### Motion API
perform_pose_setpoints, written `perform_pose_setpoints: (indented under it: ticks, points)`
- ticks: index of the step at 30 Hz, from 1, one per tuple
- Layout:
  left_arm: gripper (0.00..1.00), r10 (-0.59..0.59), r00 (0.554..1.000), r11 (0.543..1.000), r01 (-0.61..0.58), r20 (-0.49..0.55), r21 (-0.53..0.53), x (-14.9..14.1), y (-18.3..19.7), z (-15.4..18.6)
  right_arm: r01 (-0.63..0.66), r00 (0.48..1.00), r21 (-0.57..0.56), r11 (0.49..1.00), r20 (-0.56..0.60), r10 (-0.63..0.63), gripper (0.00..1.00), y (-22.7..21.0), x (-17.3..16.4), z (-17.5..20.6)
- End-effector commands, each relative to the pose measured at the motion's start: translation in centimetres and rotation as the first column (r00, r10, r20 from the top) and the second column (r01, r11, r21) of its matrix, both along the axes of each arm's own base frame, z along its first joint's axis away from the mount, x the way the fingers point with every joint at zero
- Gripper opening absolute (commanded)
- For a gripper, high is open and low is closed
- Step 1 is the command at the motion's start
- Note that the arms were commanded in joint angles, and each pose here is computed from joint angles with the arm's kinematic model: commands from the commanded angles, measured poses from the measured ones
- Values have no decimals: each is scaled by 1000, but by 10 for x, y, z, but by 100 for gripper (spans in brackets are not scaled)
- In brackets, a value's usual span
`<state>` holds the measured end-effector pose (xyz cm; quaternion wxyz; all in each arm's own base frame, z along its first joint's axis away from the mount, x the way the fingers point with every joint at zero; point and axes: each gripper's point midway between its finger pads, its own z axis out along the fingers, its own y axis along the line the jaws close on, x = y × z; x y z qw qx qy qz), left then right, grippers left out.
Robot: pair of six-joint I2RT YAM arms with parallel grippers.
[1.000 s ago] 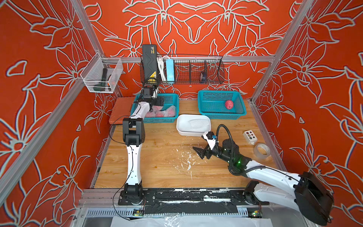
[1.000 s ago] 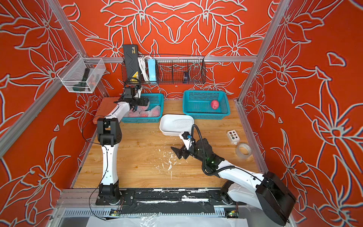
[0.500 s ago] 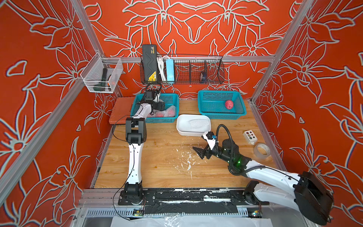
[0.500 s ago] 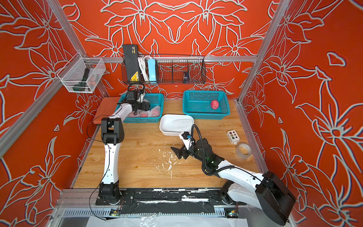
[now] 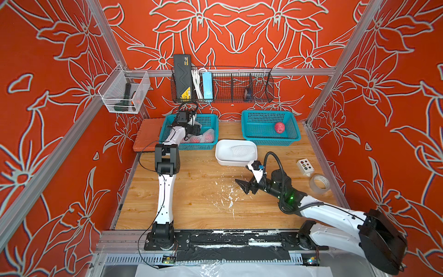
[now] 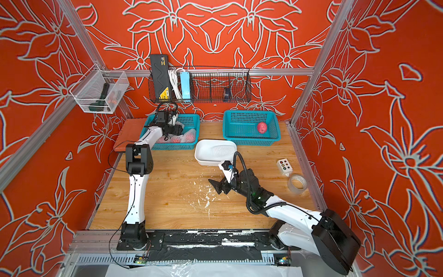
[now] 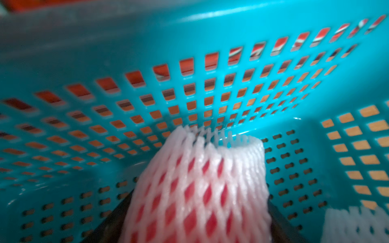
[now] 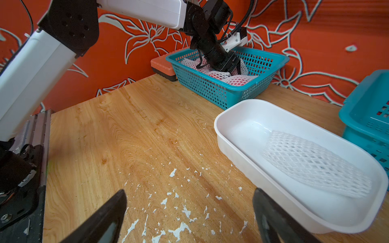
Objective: Remove foam nets from apples
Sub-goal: Pick up the apple from the basket.
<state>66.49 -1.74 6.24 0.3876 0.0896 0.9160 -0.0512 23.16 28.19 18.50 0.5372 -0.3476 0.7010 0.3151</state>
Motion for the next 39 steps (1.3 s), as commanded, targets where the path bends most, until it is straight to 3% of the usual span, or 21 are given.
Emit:
perform_pose_setpoints:
  ticks: [1,4,6,7,15,26,34,39]
  points:
    - [69,-7,1000,1000,7,22,-7,-5,-3,16,1,1000,4,1000,13,-1,94,2,0,2]
    - [65,-4,999,1000,4,46,-12,-6,-3,28,3,1000,5,1000,15,-3,94,1,0,2]
    - [48,-1,998,1000,2,64,-15,-7,-4,37,3,1000,5,1000,18,-3,94,1,0,3]
    - [47,3,997,1000,-1,73,-19,-7,-4,42,2,1000,6,1000,19,-2,94,1,0,3]
    - [48,0,986,999,8,168,-48,-24,-10,87,1,1000,8,1000,23,-2,93,0,0,5]
    - [47,4,972,996,19,236,-92,-74,-19,138,-2,999,13,1000,34,1,93,-1,-2,8]
    - [47,-14,930,988,69,367,-138,-121,-43,189,4,999,13,1000,38,-5,93,-1,-1,7]
    - [47,-26,925,981,96,379,-167,-175,-78,196,48,997,16,999,67,-49,92,-10,2,13]
